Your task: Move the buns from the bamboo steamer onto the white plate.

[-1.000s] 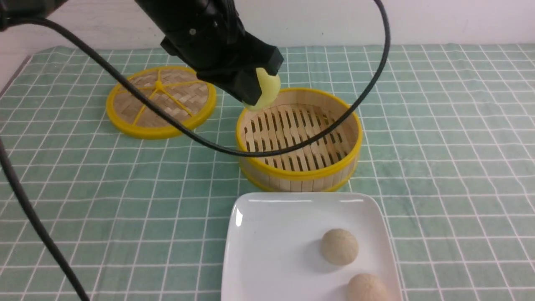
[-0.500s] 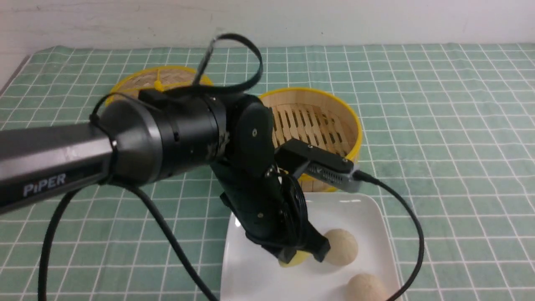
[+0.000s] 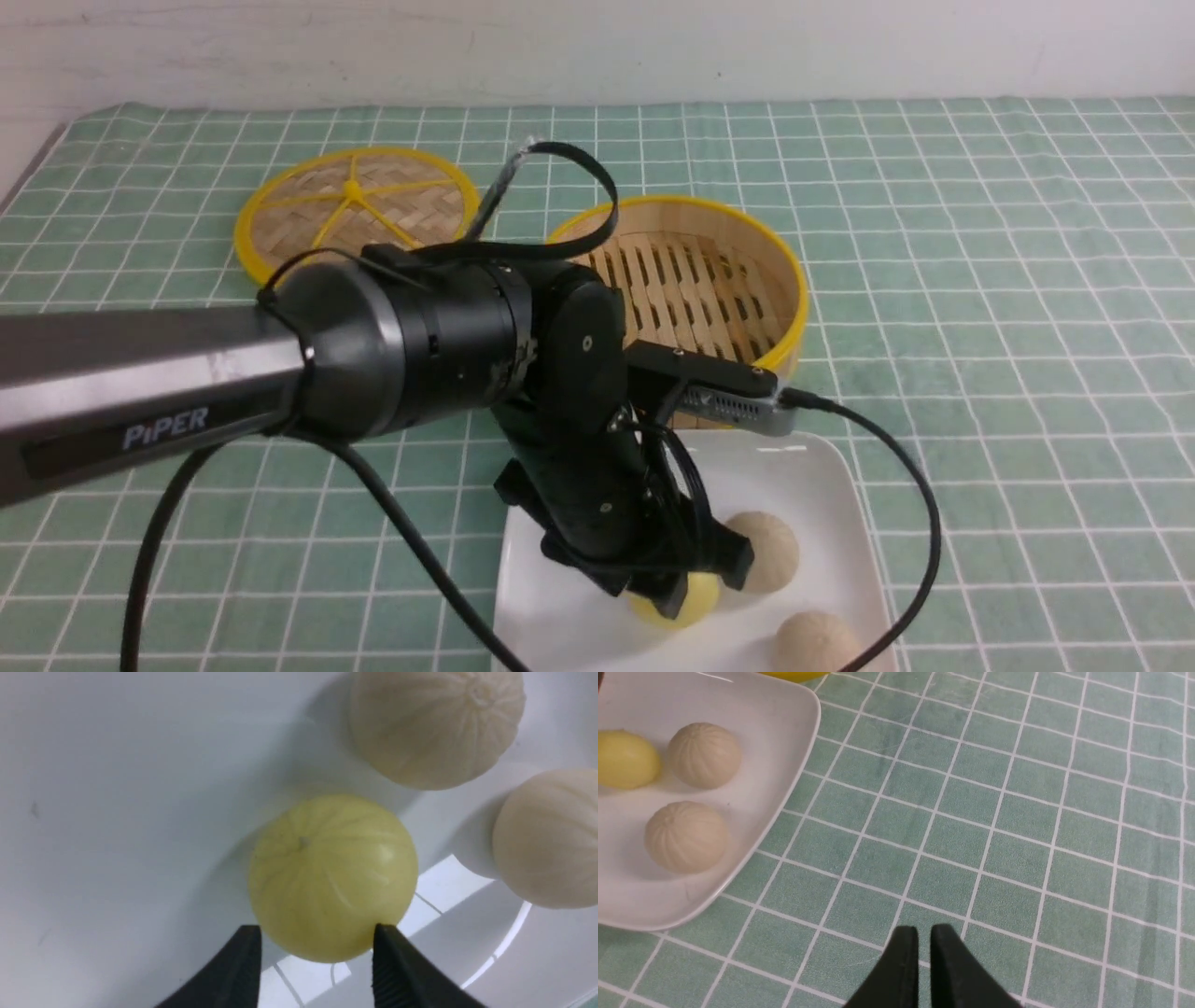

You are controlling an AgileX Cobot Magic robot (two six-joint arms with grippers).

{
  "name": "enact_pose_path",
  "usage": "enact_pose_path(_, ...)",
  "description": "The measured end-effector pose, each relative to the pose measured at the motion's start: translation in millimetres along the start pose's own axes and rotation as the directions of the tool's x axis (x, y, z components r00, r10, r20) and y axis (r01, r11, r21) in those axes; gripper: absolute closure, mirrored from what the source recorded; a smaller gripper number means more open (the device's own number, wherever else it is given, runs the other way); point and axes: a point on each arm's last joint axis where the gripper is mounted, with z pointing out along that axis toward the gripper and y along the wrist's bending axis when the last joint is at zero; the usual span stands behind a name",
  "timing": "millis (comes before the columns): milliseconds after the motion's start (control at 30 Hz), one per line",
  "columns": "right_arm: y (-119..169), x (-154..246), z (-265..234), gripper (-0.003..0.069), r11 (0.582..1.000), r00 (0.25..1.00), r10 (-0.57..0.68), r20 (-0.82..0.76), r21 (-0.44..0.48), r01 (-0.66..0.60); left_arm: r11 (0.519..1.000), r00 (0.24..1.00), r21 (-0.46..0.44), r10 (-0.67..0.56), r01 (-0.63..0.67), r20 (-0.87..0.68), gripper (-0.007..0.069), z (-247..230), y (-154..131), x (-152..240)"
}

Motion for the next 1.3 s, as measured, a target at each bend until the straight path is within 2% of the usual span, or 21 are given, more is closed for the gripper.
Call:
enact_pose_path(100, 0, 0, 0, 0.0586, 1.000, 1.000, 0.000, 0.000, 0.000, 0.000, 1.000, 1.000, 0.003, 0.013, -0.013, 0.021, 0.0165, -10, -2, -3)
enact_pose_path(167, 0, 0, 0, 0.0585, 1.000, 1.000, 0.001, 0.000, -0.001, -0.001, 0.999, 0.998, -0.006, 0.036, -0.036, 0.043, 0.0140, -23, -4, -6)
enact_pose_path(267, 3, -1, 0, 0.0594, 0.999, 1.000, 0.024, 0.007, -0.030, -0.023, 0.997, 0.991, -0.032, 0.071, -0.067, 0.110, 0.0146, -53, -7, -10)
enact_pose_path(367, 6, -6, 0, 0.0629, 0.996, 0.997, 0.054, 0.062, -0.068, -0.050, 0.997, 0.983, -0.056, 0.069, -0.060, 0.173, 0.0195, -76, -8, -11)
enact_pose_path(433, 9, -15, -2, 0.0669, 0.990, 0.983, 0.096, 0.155, -0.114, -0.079, 0.996, 0.973, -0.079, 0.066, -0.050, 0.220, 0.0277, -93, -7, -10)
enact_pose_path(500, 9, -23, -3, 0.0673, 0.988, 0.963, 0.113, 0.246, -0.129, -0.083, 0.994, 0.967, -0.101, 0.070, -0.047, 0.246, 0.0364, -102, -6, -8)
enact_pose_path(600, 7, -32, -2, 0.0673, 0.994, 0.921, 0.069, 0.384, -0.102, -0.032, 0.992, 0.963, -0.117, 0.074, -0.045, 0.258, 0.0525, -108, -5, -7)
enact_pose_path(667, 6, -32, 1, 0.0673, 0.997, 0.904, 0.035, 0.427, -0.075, -0.003, 0.992, 0.964, -0.117, 0.072, -0.044, 0.254, 0.0594, -108, -5, -7)
enact_pose_path(800, 5, -29, 7, 0.0673, 0.998, 0.884, 0.000, 0.468, -0.049, 0.026, 0.992, 0.965, -0.117, 0.070, -0.041, 0.252, 0.0624, -108, -5, -7)
enact_pose_path(1300, 5, -25, 12, 0.0667, 0.999, 0.890, -0.009, 0.456, -0.043, 0.033, 0.992, 0.966, -0.117, 0.069, -0.040, 0.250, 0.0617, -108, -5, -6)
